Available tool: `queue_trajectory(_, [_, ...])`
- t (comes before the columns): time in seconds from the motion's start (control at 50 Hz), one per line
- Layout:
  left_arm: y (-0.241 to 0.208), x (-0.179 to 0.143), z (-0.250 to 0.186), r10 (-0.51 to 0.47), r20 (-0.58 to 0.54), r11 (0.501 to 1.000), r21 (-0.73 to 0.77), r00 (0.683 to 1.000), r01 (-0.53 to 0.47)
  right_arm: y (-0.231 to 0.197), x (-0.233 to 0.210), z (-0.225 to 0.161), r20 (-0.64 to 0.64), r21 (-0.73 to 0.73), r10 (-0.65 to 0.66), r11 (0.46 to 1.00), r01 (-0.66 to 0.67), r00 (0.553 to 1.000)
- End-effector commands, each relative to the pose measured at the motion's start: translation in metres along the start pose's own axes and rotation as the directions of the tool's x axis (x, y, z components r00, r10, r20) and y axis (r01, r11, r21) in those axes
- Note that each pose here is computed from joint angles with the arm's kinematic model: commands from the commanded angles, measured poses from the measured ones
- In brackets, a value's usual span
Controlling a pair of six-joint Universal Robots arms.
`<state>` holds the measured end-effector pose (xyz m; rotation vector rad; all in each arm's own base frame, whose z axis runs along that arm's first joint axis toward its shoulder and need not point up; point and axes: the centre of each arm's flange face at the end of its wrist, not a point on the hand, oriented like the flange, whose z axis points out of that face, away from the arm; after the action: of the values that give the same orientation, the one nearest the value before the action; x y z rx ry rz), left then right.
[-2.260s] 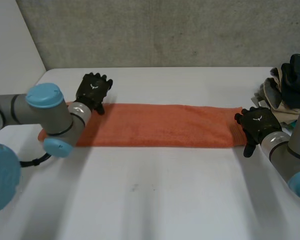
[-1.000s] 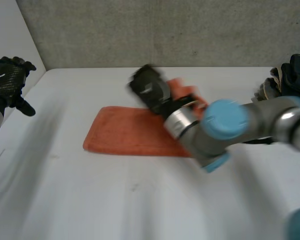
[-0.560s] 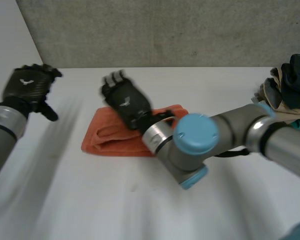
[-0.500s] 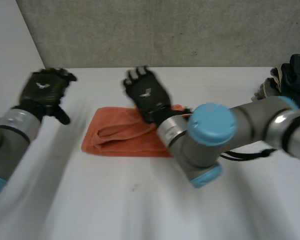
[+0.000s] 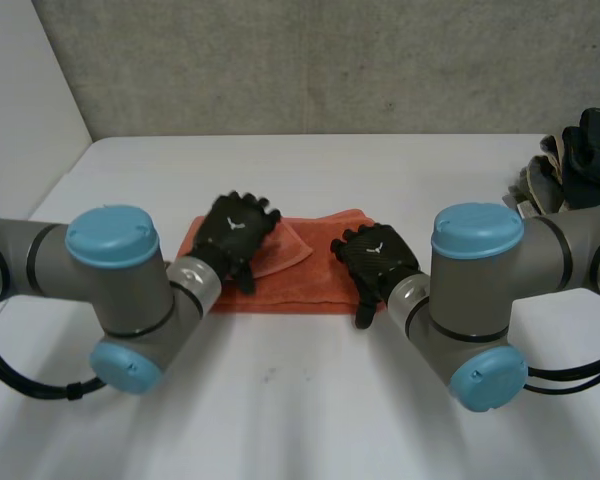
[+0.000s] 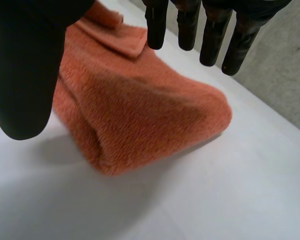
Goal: Fold the laundry.
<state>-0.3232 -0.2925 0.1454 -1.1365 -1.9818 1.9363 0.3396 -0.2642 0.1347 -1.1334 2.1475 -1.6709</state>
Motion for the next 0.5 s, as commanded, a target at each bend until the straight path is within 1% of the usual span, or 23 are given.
queue_trajectory(0.02, [0.003, -0.022, 0.018, 0.019, 0.103, 1.000, -0.005, 0.994, -0.019, 0.011, -0.004, 0.007, 0.009, -0.020, 0.000, 1.000, 0.000, 1.000])
queue_trajectory(0.14, [0.011, -0.020, 0.020, 0.022, 0.096, 1.000, -0.022, 0.995, -0.020, 0.018, -0.005, 0.014, -0.006, -0.009, -0.007, 1.000, 0.007, 1.000])
queue_trajectory(0.24, [0.017, -0.018, 0.025, 0.034, 0.095, 0.999, -0.032, 0.995, -0.031, 0.020, -0.003, 0.020, -0.046, 0.012, -0.019, 1.000, 0.020, 0.999])
queue_trajectory(0.34, [0.019, -0.018, 0.029, 0.085, 0.099, 0.996, -0.033, 0.991, -0.082, 0.020, 0.000, 0.020, -0.064, 0.011, -0.022, 1.000, 0.022, 0.998])
queue_trajectory(0.4, [0.014, -0.023, 0.035, 0.126, 0.133, 0.992, -0.005, 0.983, -0.126, 0.018, 0.000, 0.019, -0.066, 0.016, -0.023, 1.000, 0.024, 0.998])
queue_trajectory(0.42, [0.012, -0.027, 0.038, 0.135, 0.159, 0.990, 0.006, 0.978, -0.138, 0.018, 0.000, 0.017, -0.065, 0.014, -0.023, 1.000, 0.024, 0.998])
queue_trajectory(0.44, [0.011, -0.036, 0.043, 0.147, 0.224, 0.988, 0.013, 0.963, -0.153, 0.018, 0.001, 0.016, -0.066, 0.012, -0.023, 1.000, 0.024, 0.998])
queue_trajectory(0.48, [0.013, -0.051, 0.046, 0.158, 0.300, 0.986, -0.002, 0.941, -0.165, 0.019, 0.001, 0.014, -0.063, 0.005, -0.022, 1.000, 0.023, 0.998])
queue_trajectory(0.5, [0.017, -0.067, 0.047, 0.176, 0.368, 0.984, -0.030, 0.913, -0.178, 0.019, 0.004, 0.011, -0.067, -0.004, -0.019, 1.000, 0.019, 0.998])
